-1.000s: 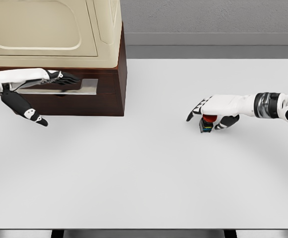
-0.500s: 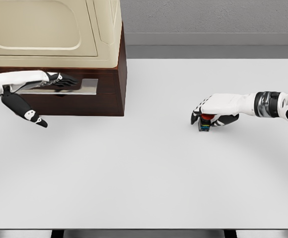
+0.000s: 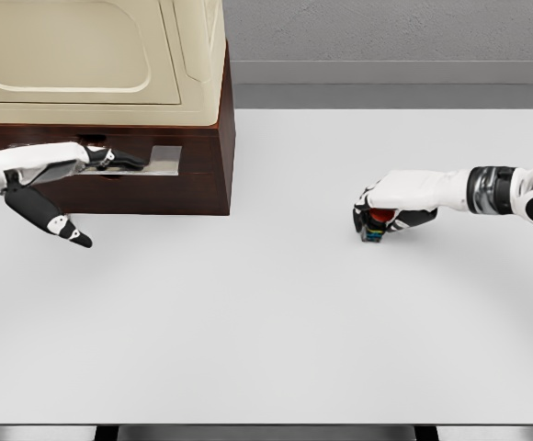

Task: Open the cabinet drawer with left arm, and place a switch into the drawer with right arm

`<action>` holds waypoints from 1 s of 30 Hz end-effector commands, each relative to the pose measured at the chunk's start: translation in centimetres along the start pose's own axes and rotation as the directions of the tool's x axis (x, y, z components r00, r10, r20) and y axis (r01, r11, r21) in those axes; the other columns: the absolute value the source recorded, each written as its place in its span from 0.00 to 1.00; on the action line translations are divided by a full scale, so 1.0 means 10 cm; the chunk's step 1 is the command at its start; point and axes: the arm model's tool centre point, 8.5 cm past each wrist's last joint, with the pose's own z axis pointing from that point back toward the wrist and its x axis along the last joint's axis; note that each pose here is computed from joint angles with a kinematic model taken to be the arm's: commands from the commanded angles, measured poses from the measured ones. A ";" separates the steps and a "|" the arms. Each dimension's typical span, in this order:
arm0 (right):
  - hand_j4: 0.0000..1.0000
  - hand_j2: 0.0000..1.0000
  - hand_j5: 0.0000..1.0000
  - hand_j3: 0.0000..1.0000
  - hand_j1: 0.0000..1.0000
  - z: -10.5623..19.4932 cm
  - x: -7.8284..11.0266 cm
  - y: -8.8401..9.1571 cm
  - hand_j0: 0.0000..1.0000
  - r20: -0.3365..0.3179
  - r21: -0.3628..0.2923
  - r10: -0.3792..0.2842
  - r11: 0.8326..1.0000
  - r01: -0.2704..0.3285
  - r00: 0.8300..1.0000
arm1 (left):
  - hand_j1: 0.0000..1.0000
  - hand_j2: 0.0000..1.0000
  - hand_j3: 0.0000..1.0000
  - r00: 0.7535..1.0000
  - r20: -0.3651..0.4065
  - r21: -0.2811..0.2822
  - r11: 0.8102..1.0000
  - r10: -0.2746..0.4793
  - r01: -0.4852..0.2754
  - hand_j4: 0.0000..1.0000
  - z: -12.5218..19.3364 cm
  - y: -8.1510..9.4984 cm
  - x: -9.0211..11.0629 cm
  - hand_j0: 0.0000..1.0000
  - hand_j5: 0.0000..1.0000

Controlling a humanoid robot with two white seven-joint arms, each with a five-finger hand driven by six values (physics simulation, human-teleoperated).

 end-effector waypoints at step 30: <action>0.44 0.44 0.44 0.44 0.44 -0.18 0.24 -0.43 0.44 0.076 -0.079 0.059 0.995 -0.053 0.995 | 1.00 1.00 1.00 0.997 -0.046 -0.019 0.998 -0.061 0.060 1.00 0.08 -0.06 -0.02 1.00 1.00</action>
